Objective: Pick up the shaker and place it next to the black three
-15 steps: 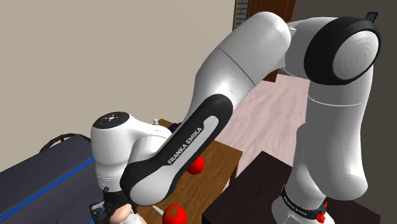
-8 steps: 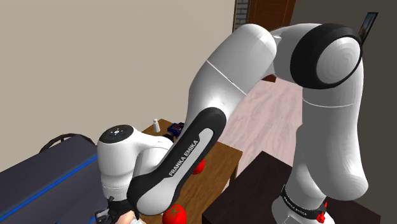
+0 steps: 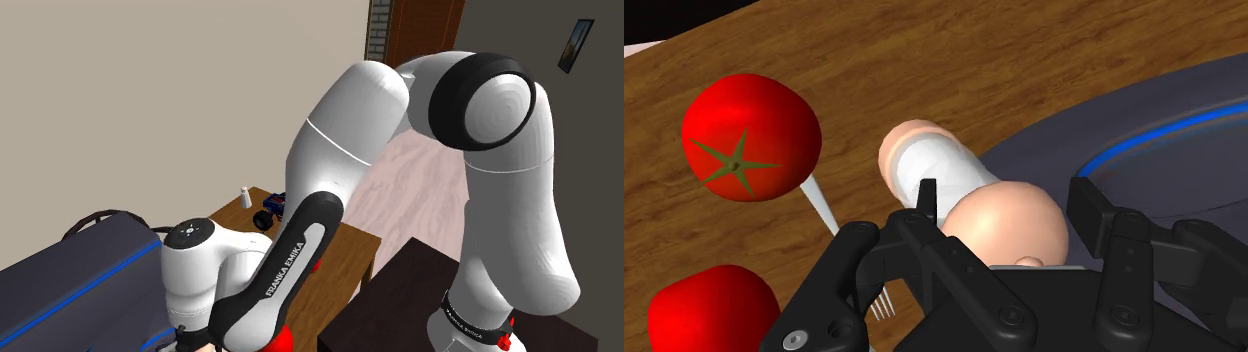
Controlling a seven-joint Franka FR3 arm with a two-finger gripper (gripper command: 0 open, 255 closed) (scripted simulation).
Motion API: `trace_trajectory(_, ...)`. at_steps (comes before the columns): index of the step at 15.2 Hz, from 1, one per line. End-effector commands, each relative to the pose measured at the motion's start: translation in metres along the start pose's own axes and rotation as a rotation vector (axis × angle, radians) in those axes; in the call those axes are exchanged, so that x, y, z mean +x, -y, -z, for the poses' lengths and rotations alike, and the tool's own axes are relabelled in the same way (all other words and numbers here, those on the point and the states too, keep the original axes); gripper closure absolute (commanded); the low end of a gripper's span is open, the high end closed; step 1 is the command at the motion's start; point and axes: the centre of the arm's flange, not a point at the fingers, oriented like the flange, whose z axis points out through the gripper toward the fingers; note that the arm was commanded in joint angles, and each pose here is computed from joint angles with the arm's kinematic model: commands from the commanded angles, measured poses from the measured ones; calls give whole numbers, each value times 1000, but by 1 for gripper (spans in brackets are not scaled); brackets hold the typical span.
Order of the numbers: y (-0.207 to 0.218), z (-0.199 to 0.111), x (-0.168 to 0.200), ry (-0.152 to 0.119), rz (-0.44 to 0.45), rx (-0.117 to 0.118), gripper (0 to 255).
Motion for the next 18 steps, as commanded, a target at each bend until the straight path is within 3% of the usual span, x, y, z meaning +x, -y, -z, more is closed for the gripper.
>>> trace_trajectory(1,-3,-10,2,-2,-4,1,255)
trace_trajectory(7,-8,-41,2,-2,-4,1,255)
trace_trajectory(14,-8,-41,2,-2,-4,1,255)
trace_trajectory(15,-8,-41,2,-2,-4,1,0)
trace_trajectory(18,-8,-42,1,-2,-4,1,0)
